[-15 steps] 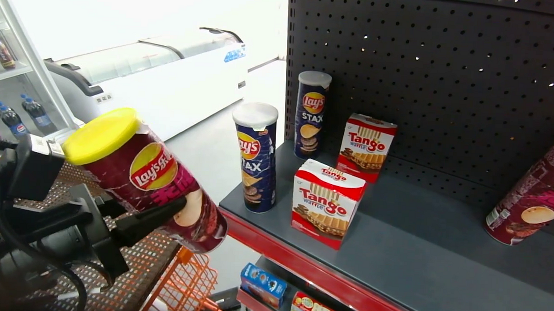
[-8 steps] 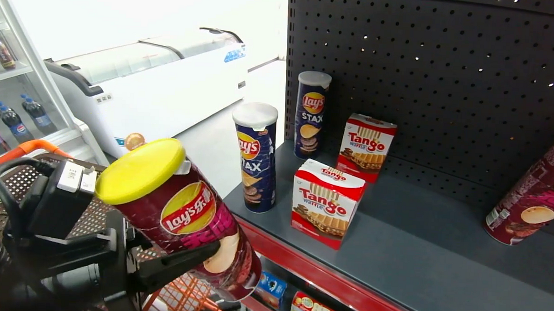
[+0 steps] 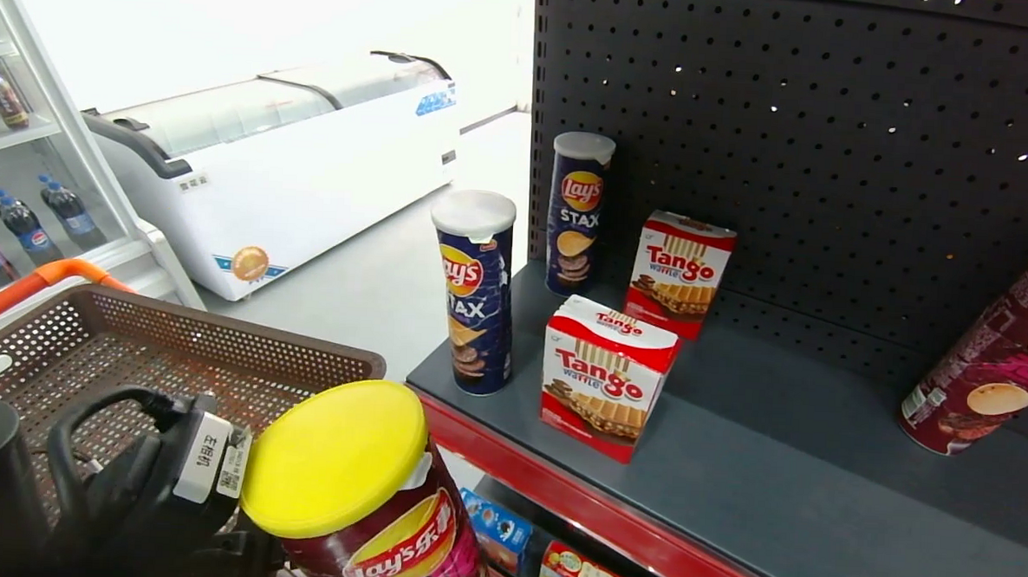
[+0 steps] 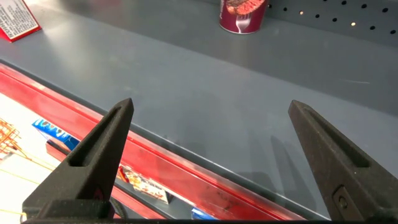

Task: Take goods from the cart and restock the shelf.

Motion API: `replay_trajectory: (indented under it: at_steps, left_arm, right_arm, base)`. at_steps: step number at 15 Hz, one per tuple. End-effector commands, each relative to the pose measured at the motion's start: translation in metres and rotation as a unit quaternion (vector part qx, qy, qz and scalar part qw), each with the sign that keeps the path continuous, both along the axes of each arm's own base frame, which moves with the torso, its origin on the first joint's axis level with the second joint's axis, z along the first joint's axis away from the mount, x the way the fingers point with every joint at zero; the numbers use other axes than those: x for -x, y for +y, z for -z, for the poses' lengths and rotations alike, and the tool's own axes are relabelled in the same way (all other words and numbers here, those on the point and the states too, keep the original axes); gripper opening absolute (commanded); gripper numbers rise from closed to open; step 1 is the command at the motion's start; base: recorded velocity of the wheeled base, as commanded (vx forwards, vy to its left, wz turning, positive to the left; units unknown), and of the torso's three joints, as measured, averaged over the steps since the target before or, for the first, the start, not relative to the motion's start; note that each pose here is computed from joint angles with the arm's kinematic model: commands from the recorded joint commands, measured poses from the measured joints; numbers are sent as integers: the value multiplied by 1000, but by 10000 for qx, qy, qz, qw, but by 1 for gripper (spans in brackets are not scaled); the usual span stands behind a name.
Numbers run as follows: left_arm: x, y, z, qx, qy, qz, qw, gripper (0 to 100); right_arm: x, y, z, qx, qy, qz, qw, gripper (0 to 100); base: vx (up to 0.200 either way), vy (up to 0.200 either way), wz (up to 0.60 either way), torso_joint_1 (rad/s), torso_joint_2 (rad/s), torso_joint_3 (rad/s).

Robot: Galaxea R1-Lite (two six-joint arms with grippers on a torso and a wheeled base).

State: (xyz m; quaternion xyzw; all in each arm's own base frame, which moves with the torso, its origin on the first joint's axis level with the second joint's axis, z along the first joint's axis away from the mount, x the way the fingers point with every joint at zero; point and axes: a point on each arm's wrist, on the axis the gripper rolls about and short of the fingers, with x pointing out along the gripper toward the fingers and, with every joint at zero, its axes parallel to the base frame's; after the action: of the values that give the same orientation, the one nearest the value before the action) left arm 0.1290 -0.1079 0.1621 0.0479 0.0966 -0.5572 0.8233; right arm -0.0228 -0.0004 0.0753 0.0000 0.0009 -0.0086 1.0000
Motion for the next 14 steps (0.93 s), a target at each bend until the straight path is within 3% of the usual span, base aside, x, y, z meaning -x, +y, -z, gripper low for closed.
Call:
replay_trajectory:
  at_steps: [1, 14]
  left_arm:
    - [2, 1, -2, 31, -50, 6, 10000, 0]
    - [1, 1, -3, 39, -69, 7, 10000, 0]
  right_arm:
    - [0, 0, 0, 0, -1, -2, 10000, 100]
    - [0, 0, 0, 0, -1, -17, 10000, 100]
  base:
    - [0, 0, 0, 0, 0, 0]
    - [0, 0, 0, 0, 0, 0]
